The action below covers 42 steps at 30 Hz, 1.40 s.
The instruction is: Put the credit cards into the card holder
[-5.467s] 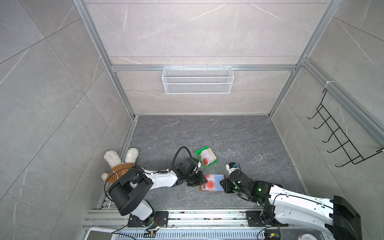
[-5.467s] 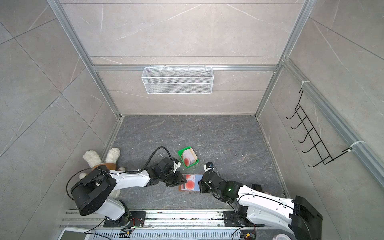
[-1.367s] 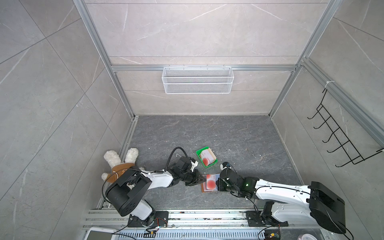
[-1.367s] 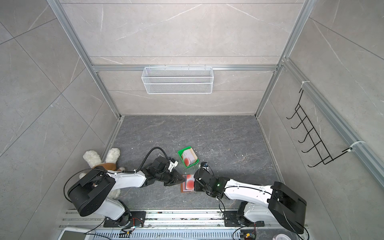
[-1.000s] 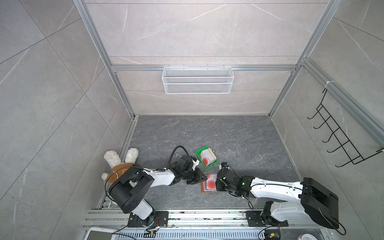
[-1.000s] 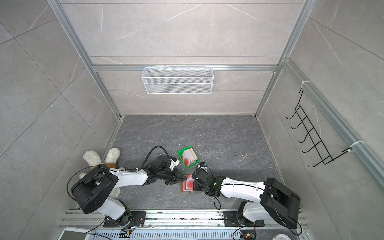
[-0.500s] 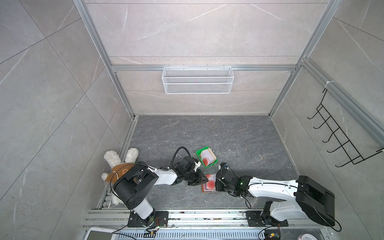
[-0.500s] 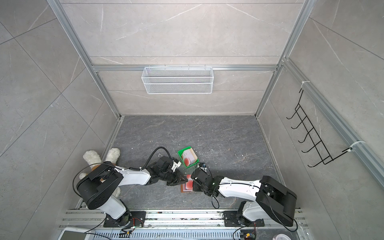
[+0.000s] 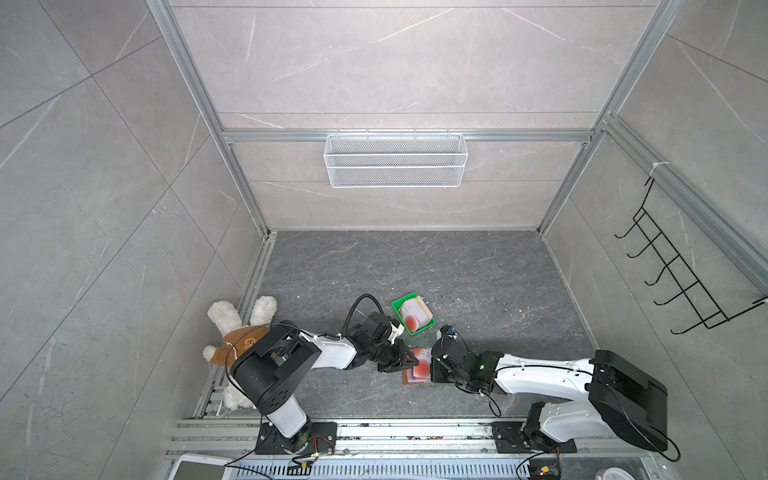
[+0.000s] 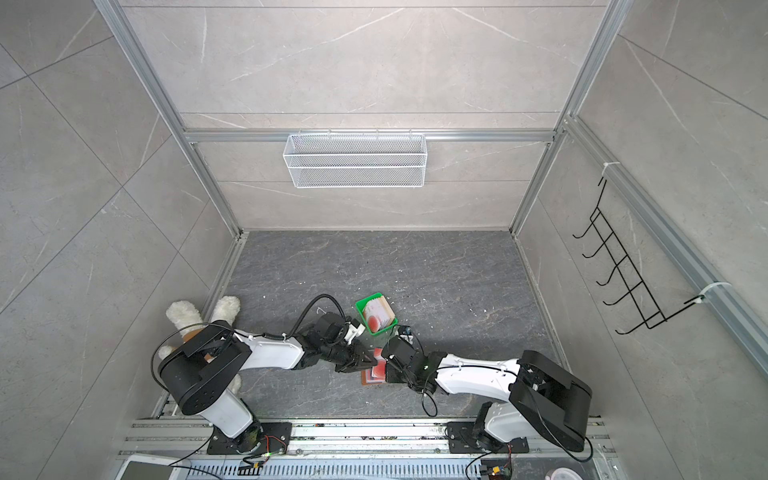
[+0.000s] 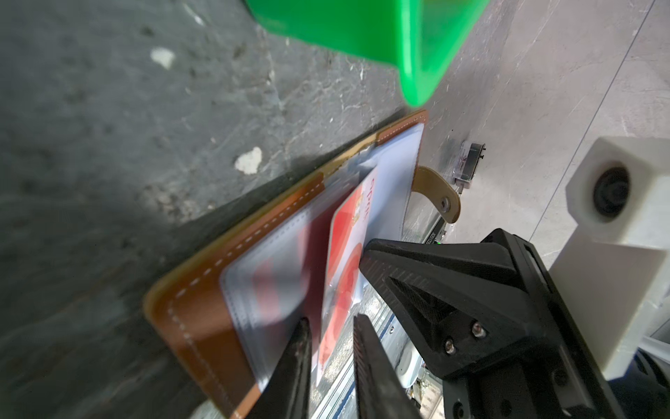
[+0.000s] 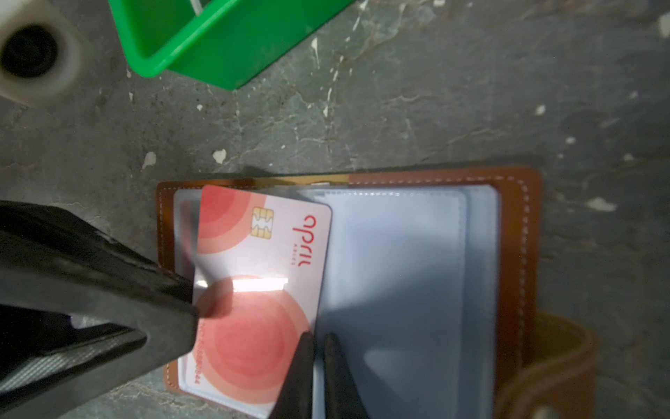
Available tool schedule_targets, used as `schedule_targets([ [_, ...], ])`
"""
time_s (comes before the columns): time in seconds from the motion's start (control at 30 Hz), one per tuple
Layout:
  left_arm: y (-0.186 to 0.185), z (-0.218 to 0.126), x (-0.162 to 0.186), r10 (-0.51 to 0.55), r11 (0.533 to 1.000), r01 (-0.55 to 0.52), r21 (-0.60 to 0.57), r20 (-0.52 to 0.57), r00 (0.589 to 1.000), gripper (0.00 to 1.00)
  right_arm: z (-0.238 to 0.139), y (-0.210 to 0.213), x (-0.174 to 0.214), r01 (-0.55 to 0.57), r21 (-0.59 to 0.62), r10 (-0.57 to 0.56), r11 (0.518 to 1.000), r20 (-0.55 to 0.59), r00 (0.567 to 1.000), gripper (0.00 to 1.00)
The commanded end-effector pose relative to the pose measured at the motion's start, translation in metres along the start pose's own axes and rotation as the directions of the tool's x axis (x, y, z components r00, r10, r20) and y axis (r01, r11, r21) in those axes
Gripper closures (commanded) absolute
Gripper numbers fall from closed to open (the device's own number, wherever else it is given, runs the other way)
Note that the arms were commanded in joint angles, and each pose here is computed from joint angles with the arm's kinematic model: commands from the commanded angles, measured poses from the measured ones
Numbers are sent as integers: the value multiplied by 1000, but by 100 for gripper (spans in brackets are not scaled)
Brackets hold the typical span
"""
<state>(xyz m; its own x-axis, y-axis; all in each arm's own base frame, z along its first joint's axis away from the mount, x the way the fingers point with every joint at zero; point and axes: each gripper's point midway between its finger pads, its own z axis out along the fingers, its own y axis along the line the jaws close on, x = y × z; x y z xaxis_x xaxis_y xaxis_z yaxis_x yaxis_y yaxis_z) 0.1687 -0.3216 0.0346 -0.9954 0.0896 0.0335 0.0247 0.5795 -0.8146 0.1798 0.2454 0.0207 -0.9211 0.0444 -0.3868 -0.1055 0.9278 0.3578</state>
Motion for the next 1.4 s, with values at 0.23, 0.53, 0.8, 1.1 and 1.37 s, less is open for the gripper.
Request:
schedule_targets([
  [0.23, -17, 3, -6, 6, 999, -6, 54, 1, 1000, 90, 0, -21, 10, 14, 63, -13, 998, -14, 1000, 89],
  [0.53, -5, -4, -3, -1, 1000, 1, 12, 69, 998, 100, -12, -4, 3, 7, -25, -7, 1000, 3, 1000, 86],
  [0.8, -10, -15, 0, 8, 1000, -7, -9, 149, 989, 100, -24, -2, -7, 17, -69, -17, 997, 2, 1000, 79],
  [1.1, -13, -17, 3, -7, 999, 19, -51, 221, 975, 100, -30, -33, -7, 4, -30, -5, 1000, -45, 999, 78],
  [1.37, -19, -14, 6, -35, 998, 50, -50, 258, 965, 100, -22, -54, 5, -4, 23, 6, 1000, -89, 996, 80],
])
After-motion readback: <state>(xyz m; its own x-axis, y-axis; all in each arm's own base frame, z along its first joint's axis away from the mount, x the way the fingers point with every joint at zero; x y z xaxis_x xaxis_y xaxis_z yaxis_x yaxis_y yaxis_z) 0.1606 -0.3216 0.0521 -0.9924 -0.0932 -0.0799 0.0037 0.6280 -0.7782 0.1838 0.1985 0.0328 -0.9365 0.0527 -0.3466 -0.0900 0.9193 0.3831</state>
